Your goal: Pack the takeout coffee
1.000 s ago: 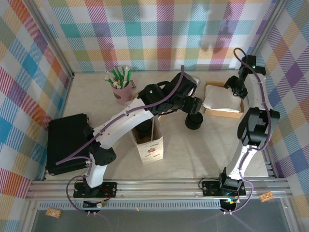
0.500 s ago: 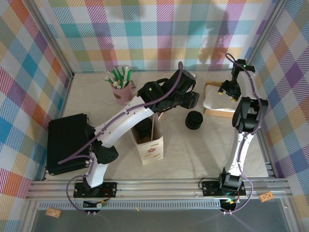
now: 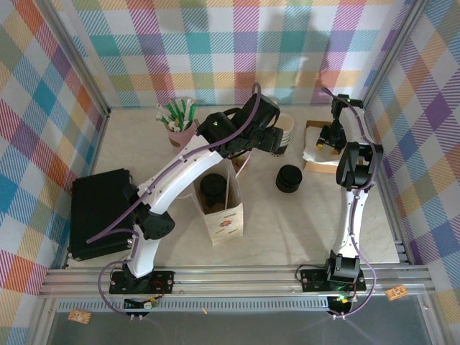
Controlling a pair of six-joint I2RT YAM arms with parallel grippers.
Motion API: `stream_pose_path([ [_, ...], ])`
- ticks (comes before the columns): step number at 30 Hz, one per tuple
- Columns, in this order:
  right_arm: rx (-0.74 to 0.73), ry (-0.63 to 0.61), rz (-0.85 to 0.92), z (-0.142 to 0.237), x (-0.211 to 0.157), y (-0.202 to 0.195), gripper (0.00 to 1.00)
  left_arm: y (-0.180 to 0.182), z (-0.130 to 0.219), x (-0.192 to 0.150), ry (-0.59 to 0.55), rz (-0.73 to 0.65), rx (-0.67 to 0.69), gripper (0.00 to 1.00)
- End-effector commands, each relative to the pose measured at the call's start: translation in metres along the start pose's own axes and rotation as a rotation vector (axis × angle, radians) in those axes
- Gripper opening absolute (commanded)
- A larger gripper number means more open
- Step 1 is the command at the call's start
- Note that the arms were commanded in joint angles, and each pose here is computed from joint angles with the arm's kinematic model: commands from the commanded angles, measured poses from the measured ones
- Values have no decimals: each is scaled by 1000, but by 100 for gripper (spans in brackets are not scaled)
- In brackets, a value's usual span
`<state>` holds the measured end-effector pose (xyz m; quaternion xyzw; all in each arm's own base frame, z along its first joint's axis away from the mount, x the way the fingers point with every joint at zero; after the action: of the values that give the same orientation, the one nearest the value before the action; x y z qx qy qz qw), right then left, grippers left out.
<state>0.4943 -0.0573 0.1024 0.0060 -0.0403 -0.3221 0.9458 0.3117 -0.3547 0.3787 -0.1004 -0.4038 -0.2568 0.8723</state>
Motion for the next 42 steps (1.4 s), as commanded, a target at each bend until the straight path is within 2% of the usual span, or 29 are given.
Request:
stream_pose_path([
  [1,-28,7,8,5,-1,-1,42,10,4,4,-7,3,18,66],
  [3,-20,3,7,6,0,1,32,11,1,4,-4,8,15,66],
  [7,13,-7,4,14,3,5,6,16,1,4,3,7,18,67],
  [10,4,-29,13,23,5,4,0,21,1,2,9,9,30,66],
  [12,0,-53,16,30,7,3,0,23,1,2,10,12,36,66],
  [13,5,-64,19,33,7,3,5,25,2,3,8,14,36,67],
  [15,-2,-69,30,35,7,2,44,26,2,3,7,17,37,66],
  [16,-21,-67,28,34,7,0,56,26,3,3,4,17,36,66],
  [19,-85,-21,27,21,1,-9,70,28,2,1,8,22,40,66],
  [23,-81,60,20,0,-10,-9,71,28,3,-1,17,25,40,66],
  [25,-76,73,11,-7,-11,-9,67,28,3,-1,18,25,40,66],
  [27,-62,75,5,-12,-10,-7,54,29,4,-1,18,25,41,66],
  [35,-50,68,-2,-14,-8,-4,17,31,3,-2,30,38,42,66],
  [42,-24,-36,7,24,4,-2,5,33,13,4,-6,48,40,66],
])
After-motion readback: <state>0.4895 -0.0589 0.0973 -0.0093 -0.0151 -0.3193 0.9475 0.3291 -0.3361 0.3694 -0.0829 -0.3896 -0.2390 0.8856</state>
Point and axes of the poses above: each hand's point on the last joint's axis, 136 mm out from that joint toward the fingers, its own z axis back along the fingers, its own y axis along the line the jaws close on, x = y × z, the point moved 6 cm from there along z, back along the fingers, and after that the axes turned 10 degrees about -z, right-handed, at the moved point
